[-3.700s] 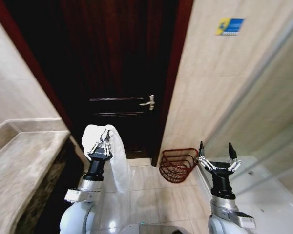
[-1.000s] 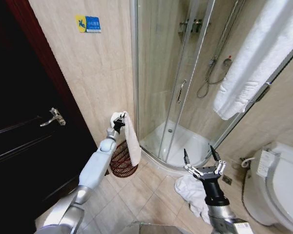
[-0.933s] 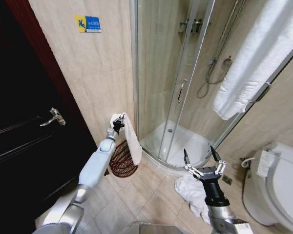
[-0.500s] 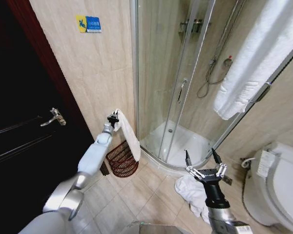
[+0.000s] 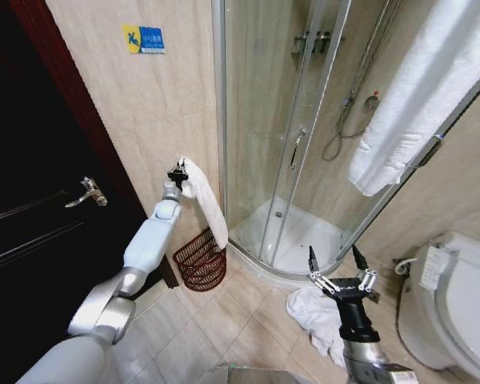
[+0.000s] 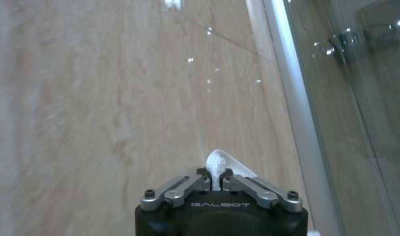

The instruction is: Discard the used towel into the hamper.

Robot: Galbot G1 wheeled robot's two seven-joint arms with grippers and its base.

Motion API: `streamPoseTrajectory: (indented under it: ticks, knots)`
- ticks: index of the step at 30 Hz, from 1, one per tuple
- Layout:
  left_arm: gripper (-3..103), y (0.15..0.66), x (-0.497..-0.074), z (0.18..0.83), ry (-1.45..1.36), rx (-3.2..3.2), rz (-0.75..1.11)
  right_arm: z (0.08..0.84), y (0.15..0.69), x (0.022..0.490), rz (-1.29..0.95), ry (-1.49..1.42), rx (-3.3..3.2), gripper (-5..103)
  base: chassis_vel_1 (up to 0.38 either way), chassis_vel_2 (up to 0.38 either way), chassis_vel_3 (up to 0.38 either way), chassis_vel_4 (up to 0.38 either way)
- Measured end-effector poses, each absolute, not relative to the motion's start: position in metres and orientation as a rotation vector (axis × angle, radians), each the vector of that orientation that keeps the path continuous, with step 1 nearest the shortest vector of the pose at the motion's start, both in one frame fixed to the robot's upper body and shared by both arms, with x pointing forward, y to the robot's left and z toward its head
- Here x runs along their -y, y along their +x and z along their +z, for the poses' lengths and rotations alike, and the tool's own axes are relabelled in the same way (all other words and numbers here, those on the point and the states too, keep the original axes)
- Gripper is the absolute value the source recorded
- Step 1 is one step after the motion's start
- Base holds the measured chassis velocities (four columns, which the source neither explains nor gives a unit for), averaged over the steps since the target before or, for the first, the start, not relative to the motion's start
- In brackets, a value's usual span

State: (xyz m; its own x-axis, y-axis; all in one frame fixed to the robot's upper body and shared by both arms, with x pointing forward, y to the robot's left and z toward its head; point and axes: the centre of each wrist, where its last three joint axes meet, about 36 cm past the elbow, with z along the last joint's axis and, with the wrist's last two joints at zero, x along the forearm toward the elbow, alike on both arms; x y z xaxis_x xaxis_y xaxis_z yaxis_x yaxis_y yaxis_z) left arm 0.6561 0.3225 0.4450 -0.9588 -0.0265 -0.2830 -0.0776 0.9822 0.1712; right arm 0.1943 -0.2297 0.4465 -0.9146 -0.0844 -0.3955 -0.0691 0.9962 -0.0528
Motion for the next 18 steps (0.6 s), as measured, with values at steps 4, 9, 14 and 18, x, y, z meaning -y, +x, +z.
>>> streamPoseTrajectory:
  ticks: [4,9,14,18]
  knots:
    - [4,0.645,-0.334,0.437,-0.099,-2.853,0.262,0.446,0.194,0.230,-0.055,-0.109,-2.729,100,0.000,0.000,0.000,0.000]
    - [4,0.630,-0.348,0.425,-0.106,-2.867,0.261,0.446,0.194,0.231,-0.059,-0.107,-2.728,100,0.000,0.000,0.000,0.000]
    - [4,0.612,-0.350,0.399,-0.007,-2.899,0.273,0.444,0.195,0.231,-0.060,-0.108,-2.731,100,0.000,0.000,0.000,0.000]
    - [4,0.593,-0.336,0.359,0.094,-2.962,0.280,0.439,0.195,0.231,-0.061,-0.108,-2.740,100,0.000,0.000,0.000,0.000]
